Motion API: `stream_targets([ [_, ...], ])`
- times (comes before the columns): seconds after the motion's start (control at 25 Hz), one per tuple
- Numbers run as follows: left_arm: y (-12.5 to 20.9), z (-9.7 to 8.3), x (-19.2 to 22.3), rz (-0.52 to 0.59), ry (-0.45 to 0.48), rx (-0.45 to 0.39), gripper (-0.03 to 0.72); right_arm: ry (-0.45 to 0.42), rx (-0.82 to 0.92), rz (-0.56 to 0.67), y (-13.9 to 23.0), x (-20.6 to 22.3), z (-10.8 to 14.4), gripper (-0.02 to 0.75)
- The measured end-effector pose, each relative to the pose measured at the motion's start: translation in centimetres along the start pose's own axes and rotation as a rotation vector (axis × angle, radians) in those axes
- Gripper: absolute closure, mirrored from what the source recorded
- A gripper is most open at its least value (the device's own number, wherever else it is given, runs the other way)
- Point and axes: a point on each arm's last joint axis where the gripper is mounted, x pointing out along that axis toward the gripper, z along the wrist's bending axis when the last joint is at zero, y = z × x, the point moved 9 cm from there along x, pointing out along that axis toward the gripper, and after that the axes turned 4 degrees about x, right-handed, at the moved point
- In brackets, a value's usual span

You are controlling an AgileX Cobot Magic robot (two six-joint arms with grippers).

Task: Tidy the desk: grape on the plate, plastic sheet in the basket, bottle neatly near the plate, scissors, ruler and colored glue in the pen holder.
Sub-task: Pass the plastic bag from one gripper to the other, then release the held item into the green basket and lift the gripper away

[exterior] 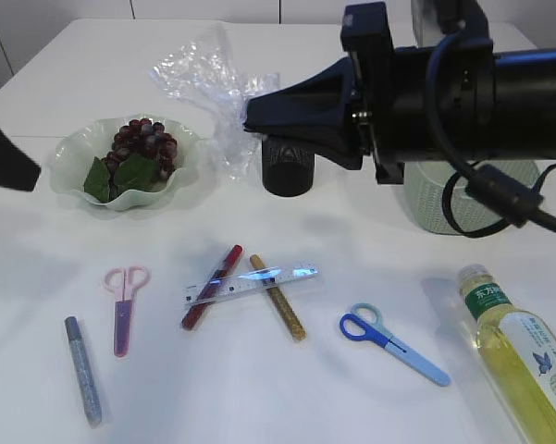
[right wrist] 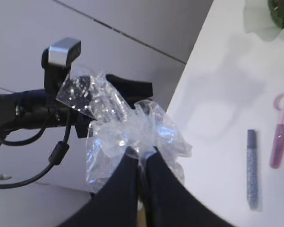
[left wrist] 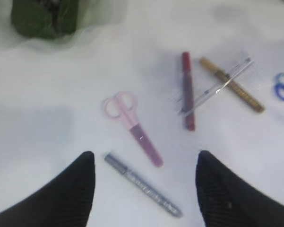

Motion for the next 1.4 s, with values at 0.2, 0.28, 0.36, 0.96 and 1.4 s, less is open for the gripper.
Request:
stream_targets([
  [0.2,2.8,2.2,1.4,0.176,-0.089,-0.035,0.201,0.128,-0.032,-0.089,-1.6,-0.2,-2.3,0.722],
  [0.28,3.1,2.4,1.5,0.192,-0.095,-0.035,0.201,0.197,-0.054,-0.133,-2.5,-0.5,-3.5,0.722],
  [0.36,3.1,2.4,1.5,0.195,-0.096,-0.04,0.202,0.261,-0.083,-0.17,-3.2,-0.9,-4.5,0.722],
  [0.96,3.1,2.3,1.6,0.195,-0.088,-0.05,0.216,0.641,-0.293,-0.25,-7.9,-8.1,-11.7,0.722],
  [1.4,3.1,2.2,1.6,0.193,-0.084,-0.054,0.23,0.861,-0.348,-0.313,-13.3,-11.3,-17.2,0.722],
])
